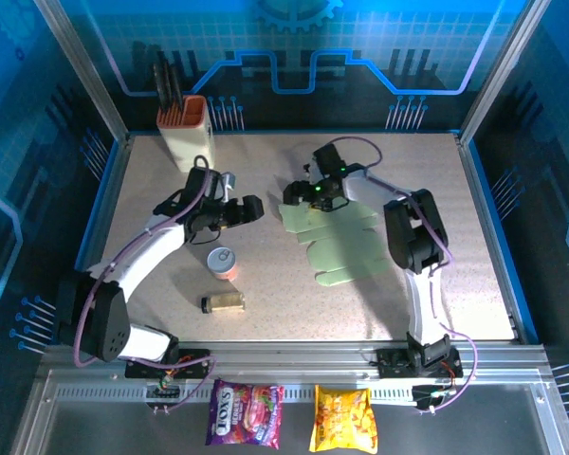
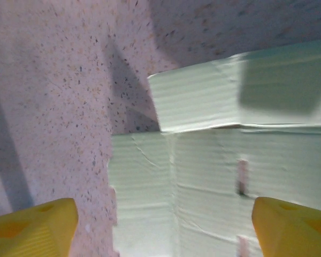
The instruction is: Fold the paper box
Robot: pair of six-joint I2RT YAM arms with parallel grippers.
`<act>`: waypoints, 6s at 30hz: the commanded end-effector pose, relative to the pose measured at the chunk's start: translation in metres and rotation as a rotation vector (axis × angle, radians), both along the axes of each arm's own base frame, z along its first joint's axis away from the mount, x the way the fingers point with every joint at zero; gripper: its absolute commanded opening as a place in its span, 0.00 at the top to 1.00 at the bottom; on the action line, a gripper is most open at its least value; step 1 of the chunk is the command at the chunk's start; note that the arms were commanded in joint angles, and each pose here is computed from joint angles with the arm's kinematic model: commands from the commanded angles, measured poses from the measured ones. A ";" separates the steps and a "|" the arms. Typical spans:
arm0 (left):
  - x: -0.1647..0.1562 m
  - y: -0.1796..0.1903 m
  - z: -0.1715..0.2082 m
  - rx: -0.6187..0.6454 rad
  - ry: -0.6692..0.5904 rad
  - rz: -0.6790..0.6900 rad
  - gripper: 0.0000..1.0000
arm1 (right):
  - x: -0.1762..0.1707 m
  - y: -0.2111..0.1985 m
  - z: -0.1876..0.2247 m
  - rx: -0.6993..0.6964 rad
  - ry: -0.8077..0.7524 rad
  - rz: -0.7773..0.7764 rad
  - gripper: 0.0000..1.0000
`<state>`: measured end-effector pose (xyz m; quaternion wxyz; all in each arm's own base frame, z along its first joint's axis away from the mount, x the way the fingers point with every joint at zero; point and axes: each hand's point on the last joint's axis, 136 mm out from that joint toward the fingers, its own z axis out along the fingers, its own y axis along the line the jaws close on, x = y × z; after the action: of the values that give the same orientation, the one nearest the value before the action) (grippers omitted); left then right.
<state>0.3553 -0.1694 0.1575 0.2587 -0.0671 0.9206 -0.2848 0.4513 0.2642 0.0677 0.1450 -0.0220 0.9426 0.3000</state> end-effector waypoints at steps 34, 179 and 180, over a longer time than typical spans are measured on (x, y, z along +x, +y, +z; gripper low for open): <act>0.056 -0.130 -0.098 -0.119 0.216 -0.028 0.10 | -0.033 -0.165 -0.042 0.001 0.158 -0.172 0.29; -0.007 -0.030 -0.133 0.181 0.325 0.010 0.24 | -0.119 -0.014 -0.067 -0.142 0.252 0.192 0.58; -0.007 -0.030 -0.132 0.177 0.322 0.013 0.24 | -0.118 -0.013 -0.067 -0.142 0.251 0.192 0.58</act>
<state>0.3661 -0.2095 0.0289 0.1336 -0.0897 0.9644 -0.2098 0.3489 0.2656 0.0228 0.0281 -0.0914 0.9516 0.2922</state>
